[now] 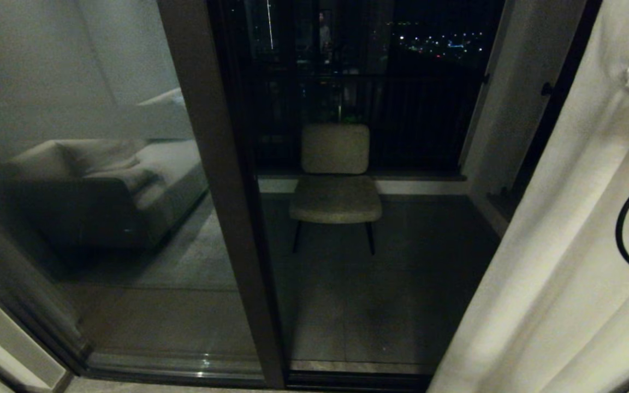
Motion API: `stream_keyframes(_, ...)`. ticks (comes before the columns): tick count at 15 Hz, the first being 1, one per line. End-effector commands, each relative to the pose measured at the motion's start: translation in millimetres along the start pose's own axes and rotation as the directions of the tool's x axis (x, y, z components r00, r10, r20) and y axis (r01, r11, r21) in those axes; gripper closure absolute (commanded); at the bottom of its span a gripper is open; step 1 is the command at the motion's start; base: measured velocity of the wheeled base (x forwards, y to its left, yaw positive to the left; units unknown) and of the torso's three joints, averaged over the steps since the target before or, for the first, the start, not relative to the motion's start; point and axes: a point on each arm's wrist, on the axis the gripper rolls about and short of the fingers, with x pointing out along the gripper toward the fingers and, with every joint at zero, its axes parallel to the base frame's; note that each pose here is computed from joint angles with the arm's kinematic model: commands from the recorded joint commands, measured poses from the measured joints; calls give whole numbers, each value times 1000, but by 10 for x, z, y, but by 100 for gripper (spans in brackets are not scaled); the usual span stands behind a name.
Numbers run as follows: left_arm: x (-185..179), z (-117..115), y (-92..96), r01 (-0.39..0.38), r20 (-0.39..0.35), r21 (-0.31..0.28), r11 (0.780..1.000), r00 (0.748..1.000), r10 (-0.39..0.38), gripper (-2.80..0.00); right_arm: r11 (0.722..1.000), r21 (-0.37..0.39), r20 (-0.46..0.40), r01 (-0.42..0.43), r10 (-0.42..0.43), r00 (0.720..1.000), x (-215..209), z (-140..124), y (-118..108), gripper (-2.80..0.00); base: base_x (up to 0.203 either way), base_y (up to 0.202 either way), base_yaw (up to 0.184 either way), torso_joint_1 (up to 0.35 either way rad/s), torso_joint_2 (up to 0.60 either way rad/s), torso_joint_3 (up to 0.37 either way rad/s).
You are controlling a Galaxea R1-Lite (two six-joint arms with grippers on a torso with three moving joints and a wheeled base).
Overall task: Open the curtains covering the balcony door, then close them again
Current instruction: Close the inner curtains on both sides
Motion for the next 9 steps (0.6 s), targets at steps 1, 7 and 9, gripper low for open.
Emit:
stream_keyframes(1,0,0,0,-1,0,0,1000,1000,1,0,1000,4,-5,-11,12,1000,32,-32,20,0,0,186,-1,5,4,7)
stream_keyframes(7,0,0,0,-1,0,0,1000,1000,1,0,1000,8,-8,-28,28,1000,148,-76,47,0,0,193,-2,3,0,3)
stream_keyframes(9,0,0,0,-1,0,0,1000,1000,1,0,999,9,4,-37,37,999,226,-65,60,0,0,194,0,1,1,0)
